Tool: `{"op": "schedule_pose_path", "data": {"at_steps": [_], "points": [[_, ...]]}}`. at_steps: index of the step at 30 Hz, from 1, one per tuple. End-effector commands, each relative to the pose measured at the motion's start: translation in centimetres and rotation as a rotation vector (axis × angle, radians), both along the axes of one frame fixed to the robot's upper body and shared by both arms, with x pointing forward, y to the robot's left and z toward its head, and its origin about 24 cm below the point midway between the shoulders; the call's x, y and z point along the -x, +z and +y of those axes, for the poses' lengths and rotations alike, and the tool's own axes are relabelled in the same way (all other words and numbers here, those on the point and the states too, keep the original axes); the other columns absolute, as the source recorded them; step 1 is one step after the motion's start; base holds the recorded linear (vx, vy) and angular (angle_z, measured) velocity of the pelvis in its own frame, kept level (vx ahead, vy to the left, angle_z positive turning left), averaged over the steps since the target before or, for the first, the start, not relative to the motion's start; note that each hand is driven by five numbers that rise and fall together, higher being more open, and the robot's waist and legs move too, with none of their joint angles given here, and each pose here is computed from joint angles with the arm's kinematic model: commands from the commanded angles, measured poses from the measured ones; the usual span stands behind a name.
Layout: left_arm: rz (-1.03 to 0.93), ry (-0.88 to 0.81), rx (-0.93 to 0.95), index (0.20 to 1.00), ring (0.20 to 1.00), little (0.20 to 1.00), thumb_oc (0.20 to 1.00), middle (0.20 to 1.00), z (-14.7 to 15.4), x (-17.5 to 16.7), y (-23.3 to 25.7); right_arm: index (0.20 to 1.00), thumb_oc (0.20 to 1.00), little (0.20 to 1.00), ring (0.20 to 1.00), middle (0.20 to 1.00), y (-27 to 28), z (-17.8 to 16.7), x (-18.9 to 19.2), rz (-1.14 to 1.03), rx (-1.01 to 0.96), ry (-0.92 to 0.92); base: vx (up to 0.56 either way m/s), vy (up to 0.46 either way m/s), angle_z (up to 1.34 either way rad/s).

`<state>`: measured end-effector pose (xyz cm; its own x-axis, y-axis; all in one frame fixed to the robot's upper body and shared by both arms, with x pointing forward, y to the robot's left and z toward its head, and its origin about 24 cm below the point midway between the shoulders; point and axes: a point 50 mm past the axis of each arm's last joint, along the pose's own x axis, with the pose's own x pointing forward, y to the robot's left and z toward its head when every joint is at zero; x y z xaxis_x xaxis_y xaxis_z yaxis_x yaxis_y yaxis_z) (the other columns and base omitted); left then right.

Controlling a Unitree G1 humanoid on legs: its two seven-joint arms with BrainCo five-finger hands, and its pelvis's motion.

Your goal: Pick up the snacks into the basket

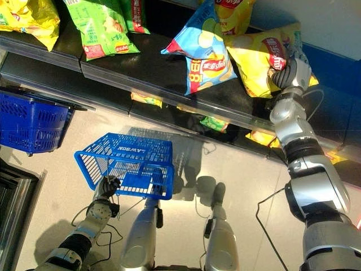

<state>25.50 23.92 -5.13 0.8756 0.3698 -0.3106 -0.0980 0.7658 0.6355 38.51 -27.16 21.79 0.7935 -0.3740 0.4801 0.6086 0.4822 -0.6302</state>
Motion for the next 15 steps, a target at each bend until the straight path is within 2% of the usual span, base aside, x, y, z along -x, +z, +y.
{"op": "schedule_pose_path", "data": {"at_steps": [1,4,8,15], "points": [[0.025,0.023,-0.053,0.200,0.200,0.200,0.200,0.200,0.8,0.7,-0.4,0.200,0.200,0.200,0.200,0.200,-7.4,0.4,1.0,0.202,-0.159,0.039,0.00,0.000,0.00],[0.018,0.046,-0.052,0.200,0.200,0.200,0.200,0.200,1.3,0.6,-0.2,0.200,0.200,0.200,0.200,0.200,-7.3,-0.3,1.7,0.139,-0.241,0.036,0.00,0.001,0.01],[0.003,0.098,-0.051,0.200,0.200,0.200,0.200,0.200,2.5,0.7,0.2,0.200,0.200,0.200,0.200,0.200,-6.4,-2.3,4.4,-0.054,-0.392,0.022,0.00,-0.003,0.01],[0.016,0.133,-0.059,0.200,0.200,0.200,0.200,0.200,3.8,0.9,0.5,0.200,0.200,0.200,0.200,0.200,-3.6,-7.4,7.6,-0.284,-0.521,-0.069,0.00,0.000,0.00]]}}
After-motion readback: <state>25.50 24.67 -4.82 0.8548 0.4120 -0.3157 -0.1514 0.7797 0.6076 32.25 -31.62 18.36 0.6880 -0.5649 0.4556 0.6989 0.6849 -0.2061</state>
